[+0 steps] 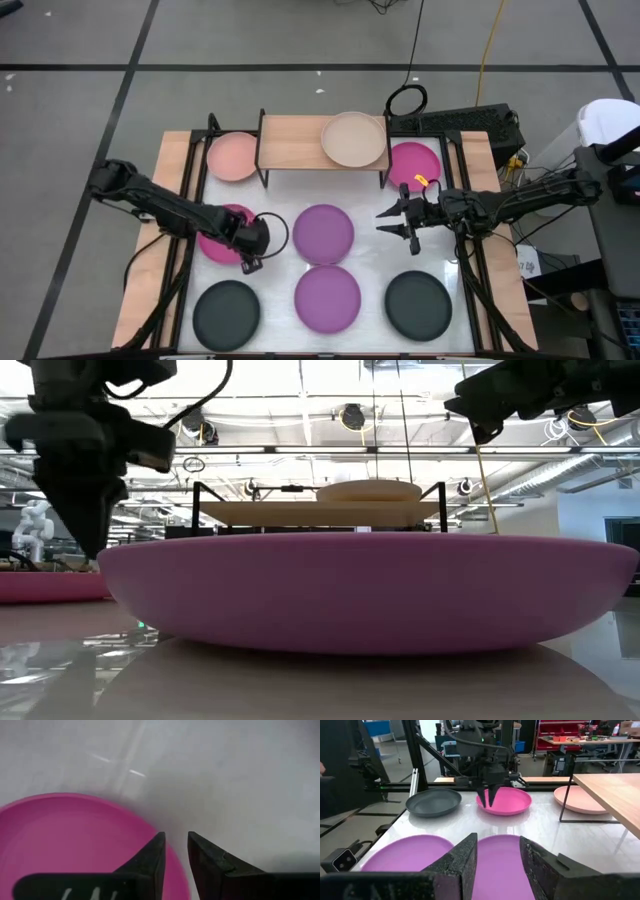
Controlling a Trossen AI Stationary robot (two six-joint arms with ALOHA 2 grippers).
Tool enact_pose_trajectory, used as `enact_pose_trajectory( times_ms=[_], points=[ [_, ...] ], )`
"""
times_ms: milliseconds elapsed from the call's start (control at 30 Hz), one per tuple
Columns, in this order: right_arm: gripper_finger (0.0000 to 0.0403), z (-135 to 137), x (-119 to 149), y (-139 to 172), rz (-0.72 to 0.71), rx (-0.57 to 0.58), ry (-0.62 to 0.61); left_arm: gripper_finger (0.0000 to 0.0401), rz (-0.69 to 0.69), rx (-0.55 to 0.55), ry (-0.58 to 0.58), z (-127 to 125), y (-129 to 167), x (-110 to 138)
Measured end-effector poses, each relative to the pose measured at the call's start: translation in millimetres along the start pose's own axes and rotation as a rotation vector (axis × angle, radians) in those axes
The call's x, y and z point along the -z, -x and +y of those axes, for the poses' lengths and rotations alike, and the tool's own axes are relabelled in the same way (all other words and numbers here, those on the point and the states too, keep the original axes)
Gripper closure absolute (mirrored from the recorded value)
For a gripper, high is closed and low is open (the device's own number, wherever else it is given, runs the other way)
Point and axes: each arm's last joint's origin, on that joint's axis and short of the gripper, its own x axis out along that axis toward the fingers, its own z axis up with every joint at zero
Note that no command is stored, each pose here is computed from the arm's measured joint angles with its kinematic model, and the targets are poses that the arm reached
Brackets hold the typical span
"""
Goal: Place and stack plates onto a shelf
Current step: Stack the left pink plate on top of the brown plate on the shelf
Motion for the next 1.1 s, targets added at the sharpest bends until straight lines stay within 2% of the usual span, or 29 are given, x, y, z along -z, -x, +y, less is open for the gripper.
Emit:
enact_pose_trajectory(
  times_ms=[367,533,667,833,933,1100],
  points=[
    [0.0271,-0.1,1.1,0.0,0.011,0.000,0.000,0.0313,0.093,-0.078,0.107,-2.7,-28.8,-2.1],
    [0.0271,-0.1,1.5,0.0,0.015,0.001,-0.018,0.0316,0.145,-0.119,0.127,-1.9,-43.1,-3.7],
    [0.0271,-0.1,1.4,0.0,0.015,0.001,-0.018,0.0321,0.147,-0.116,0.093,-1.6,-43.3,-4.2],
    [0.0271,-0.2,1.3,0.0,0.014,0.004,-0.018,0.0321,0.145,-0.086,0.071,1.3,-34.7,-4.0],
    [0.0271,-0.2,1.3,0.0,0.013,0.005,-0.018,0.0322,0.189,-0.071,0.080,-1.0,-15.2,-9.1],
    [0.0271,-0.2,0.9,0.0,0.009,0.005,-0.018,0.0322,0.207,-0.176,0.094,-9.4,26.2,-19.7]
  ],
)
